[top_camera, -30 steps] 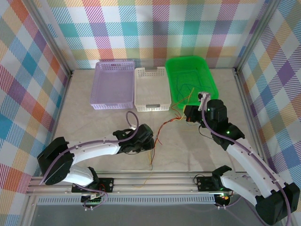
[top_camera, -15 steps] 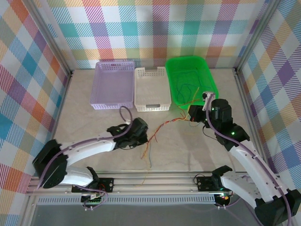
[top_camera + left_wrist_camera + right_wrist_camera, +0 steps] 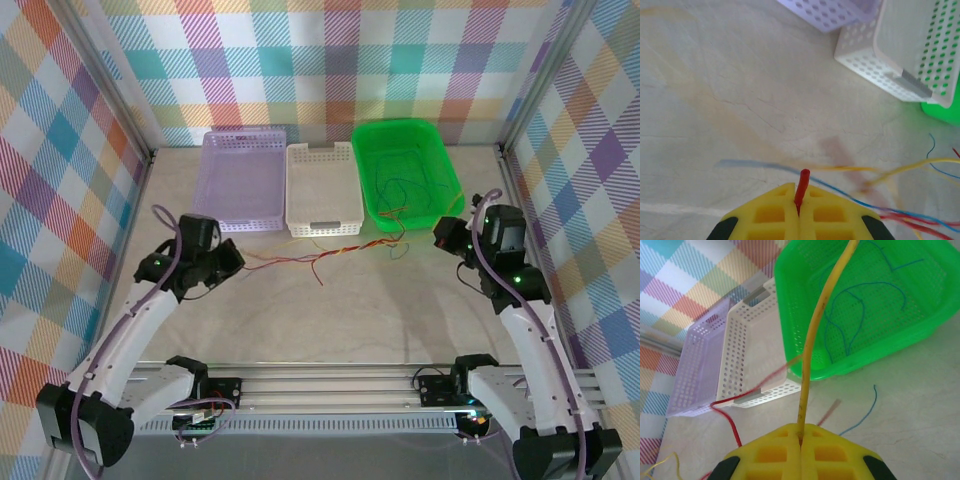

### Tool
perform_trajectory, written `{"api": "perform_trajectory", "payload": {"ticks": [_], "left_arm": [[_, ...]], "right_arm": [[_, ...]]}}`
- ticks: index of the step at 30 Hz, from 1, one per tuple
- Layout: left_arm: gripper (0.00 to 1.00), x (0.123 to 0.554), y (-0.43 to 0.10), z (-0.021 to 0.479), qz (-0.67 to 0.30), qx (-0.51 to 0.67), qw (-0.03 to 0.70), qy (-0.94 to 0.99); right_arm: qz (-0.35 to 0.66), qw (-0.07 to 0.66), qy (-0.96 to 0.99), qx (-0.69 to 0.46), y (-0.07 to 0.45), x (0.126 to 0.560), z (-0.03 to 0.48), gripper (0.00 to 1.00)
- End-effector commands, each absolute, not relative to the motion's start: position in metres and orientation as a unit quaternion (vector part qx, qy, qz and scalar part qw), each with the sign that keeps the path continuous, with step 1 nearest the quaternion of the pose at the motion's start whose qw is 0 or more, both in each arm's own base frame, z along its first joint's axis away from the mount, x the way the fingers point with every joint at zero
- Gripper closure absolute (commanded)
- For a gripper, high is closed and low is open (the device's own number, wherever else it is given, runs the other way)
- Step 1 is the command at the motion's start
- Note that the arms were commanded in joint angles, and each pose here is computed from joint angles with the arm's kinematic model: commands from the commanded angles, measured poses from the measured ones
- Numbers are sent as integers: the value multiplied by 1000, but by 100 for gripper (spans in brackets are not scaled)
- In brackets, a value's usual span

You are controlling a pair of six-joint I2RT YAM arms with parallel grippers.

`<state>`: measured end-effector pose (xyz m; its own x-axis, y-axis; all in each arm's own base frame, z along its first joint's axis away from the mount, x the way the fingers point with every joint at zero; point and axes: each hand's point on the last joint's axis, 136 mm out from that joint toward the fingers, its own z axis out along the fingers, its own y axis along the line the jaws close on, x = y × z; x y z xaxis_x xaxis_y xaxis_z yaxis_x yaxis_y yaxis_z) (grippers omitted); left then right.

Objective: Untangle the cables

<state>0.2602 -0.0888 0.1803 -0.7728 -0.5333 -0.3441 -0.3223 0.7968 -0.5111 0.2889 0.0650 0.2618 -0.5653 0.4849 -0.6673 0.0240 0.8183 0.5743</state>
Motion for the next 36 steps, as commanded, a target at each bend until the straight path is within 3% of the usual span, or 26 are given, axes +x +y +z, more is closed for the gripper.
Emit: {"api": "perform_trajectory", "payload": {"ticks": [1, 11, 36], "left_arm": [[100, 243, -62, 183, -189, -237, 223, 926], [100, 241, -30, 205, -179, -265, 242, 916], [100, 222, 46, 256, -22, -331, 348, 877]], "right_arm": [[224, 465, 832, 203, 37, 287, 264, 100], [162, 478, 804, 316, -13, 265, 246, 100], [48, 455, 790, 409, -59, 245, 217, 100]]}}
